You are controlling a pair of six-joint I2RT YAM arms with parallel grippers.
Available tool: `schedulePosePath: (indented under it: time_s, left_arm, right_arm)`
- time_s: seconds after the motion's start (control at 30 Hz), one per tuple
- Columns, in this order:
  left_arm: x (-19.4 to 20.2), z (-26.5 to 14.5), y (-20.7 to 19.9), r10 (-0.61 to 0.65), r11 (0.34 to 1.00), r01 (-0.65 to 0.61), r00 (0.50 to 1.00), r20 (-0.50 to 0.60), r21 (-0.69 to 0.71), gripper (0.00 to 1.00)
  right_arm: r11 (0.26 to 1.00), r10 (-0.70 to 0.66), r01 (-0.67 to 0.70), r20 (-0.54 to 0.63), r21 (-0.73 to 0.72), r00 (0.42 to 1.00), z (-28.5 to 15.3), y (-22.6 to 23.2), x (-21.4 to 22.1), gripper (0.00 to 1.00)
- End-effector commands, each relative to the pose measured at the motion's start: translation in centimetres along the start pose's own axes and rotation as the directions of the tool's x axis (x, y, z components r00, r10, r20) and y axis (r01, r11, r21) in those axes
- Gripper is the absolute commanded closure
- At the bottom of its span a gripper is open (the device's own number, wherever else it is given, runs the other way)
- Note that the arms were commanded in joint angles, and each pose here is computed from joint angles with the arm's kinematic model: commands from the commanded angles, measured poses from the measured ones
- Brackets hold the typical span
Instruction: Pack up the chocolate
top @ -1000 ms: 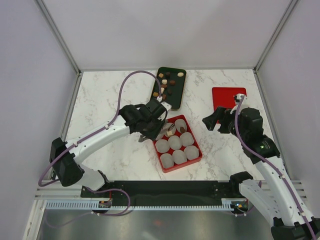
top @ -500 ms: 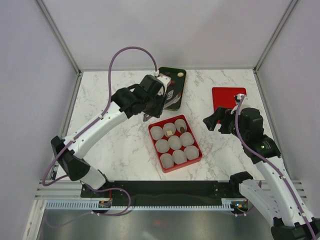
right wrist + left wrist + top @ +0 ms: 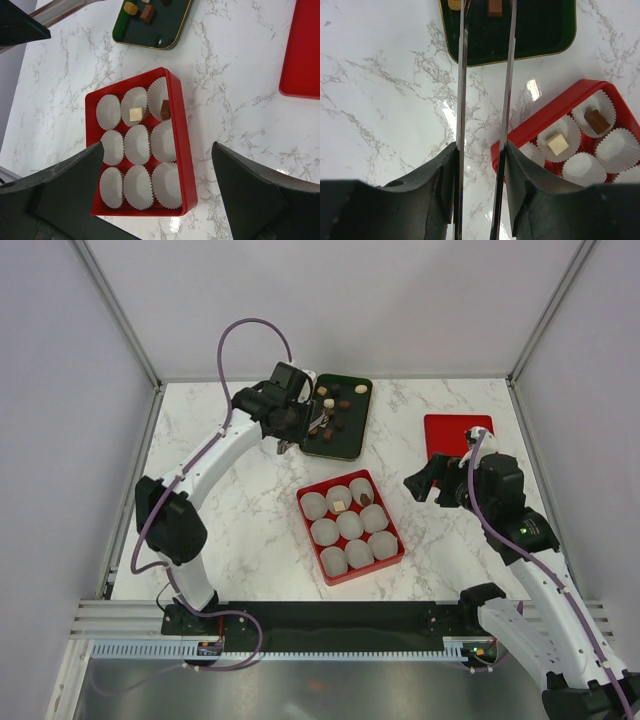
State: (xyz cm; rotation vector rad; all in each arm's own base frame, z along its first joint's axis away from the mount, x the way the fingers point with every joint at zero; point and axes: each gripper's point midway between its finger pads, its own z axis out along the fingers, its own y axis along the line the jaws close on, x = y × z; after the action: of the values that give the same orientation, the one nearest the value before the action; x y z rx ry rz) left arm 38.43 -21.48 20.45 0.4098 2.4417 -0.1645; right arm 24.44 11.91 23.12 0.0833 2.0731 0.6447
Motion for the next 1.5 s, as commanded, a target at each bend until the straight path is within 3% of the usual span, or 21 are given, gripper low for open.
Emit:
schedulePosePath:
  time_s: [0.0,0.13,0.6,1.47]
  left_arm:
    - [-1.0,2.5,-0.6,0.06,0.998,-0.06,0.998,0.012,0.014,0.53]
    - [0.7,4.8,-1.9,0.059,0.995,-0.056,0.997,-0.039,0.082,0.54]
    - [3.2,9.1,-1.4,0.072,0.997,-0.068,0.99,-0.122,0.039,0.54]
    - [3.3,9.5,-1.2,0.112,0.993,-0.108,0.986,-0.124,0.042,0.52]
  right_arm:
    - [0.999,-0.025,0.026,0.033,-0.043,0.999,0.0,1.1,-1.4,0.02]
    - [0.999,-0.022,0.023,0.036,-0.026,0.999,0.1,0.6,-1.0,0.02]
    - [0.999,-0.034,0.035,0.047,-0.003,0.998,0.3,0.2,-1.4,0.02]
    - [0.999,-0.047,0.047,0.058,0.0,0.997,0.2,0.3,-1.9,0.02]
